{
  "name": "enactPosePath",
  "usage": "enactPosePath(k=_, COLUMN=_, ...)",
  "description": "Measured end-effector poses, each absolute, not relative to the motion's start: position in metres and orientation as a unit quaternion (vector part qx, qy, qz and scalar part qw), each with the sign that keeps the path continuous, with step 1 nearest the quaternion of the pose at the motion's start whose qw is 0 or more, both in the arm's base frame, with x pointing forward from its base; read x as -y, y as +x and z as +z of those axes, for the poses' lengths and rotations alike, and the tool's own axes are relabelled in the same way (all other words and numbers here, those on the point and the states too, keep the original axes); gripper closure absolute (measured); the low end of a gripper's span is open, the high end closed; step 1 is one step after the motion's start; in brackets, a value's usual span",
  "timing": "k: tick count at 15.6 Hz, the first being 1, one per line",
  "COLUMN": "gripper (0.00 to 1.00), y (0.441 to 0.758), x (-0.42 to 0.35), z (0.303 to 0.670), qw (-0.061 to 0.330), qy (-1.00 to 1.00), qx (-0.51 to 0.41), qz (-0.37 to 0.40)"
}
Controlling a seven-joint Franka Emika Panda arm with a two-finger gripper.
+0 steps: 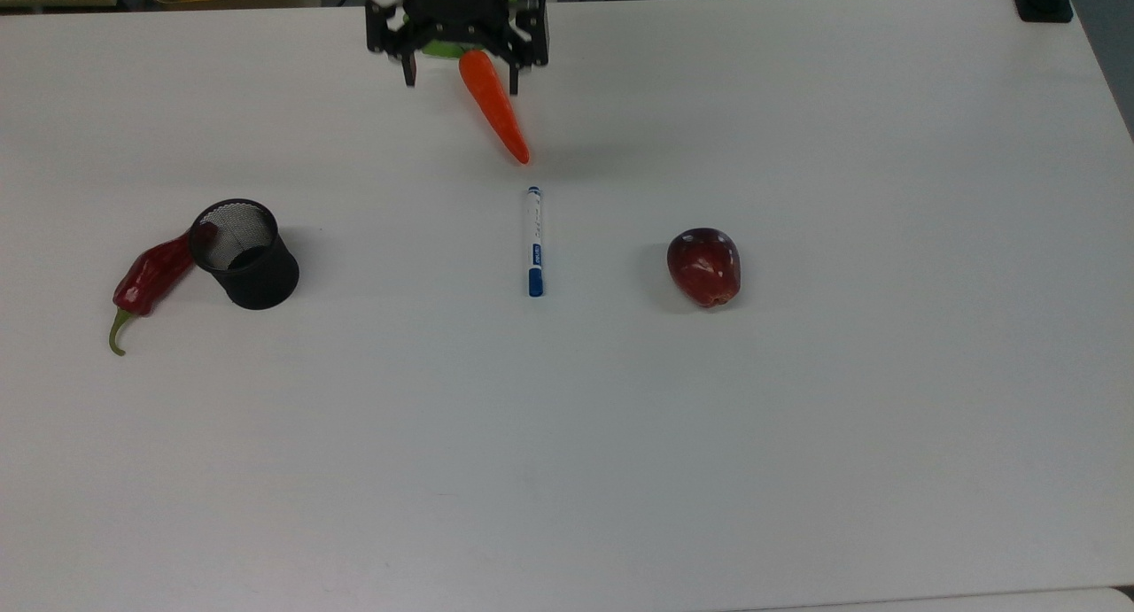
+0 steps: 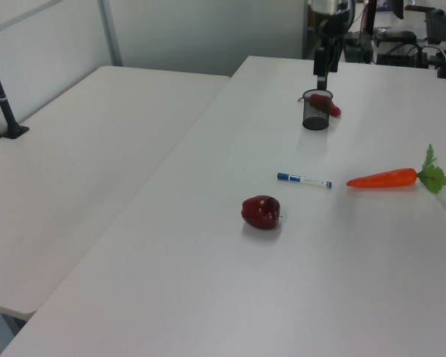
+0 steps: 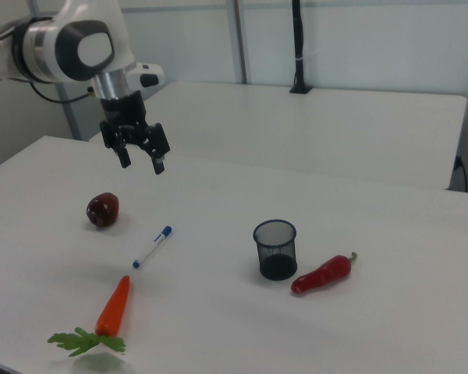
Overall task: Place marker
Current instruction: 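Move the gripper down over the blue-capped white marker, then close the gripper on the marker's cap end and lift it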
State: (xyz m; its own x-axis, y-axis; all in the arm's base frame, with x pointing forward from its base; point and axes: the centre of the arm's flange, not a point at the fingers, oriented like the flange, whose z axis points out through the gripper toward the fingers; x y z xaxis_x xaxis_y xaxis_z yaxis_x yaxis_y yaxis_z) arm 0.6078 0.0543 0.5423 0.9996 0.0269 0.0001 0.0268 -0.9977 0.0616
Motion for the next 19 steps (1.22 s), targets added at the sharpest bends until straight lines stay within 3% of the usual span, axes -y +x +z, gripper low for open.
enactPosePath(k=7, gripper=0.00, y=0.642, x=-0.079, z=0.454, qw=0.033, qy=0.999, qx=-0.033, qz=-0.015)
enactPosePath(k=19, gripper=0.03, y=0.667, x=-0.112, z=0.336, qw=0.034, qy=0.998, qx=-0.041, qz=-0.021)
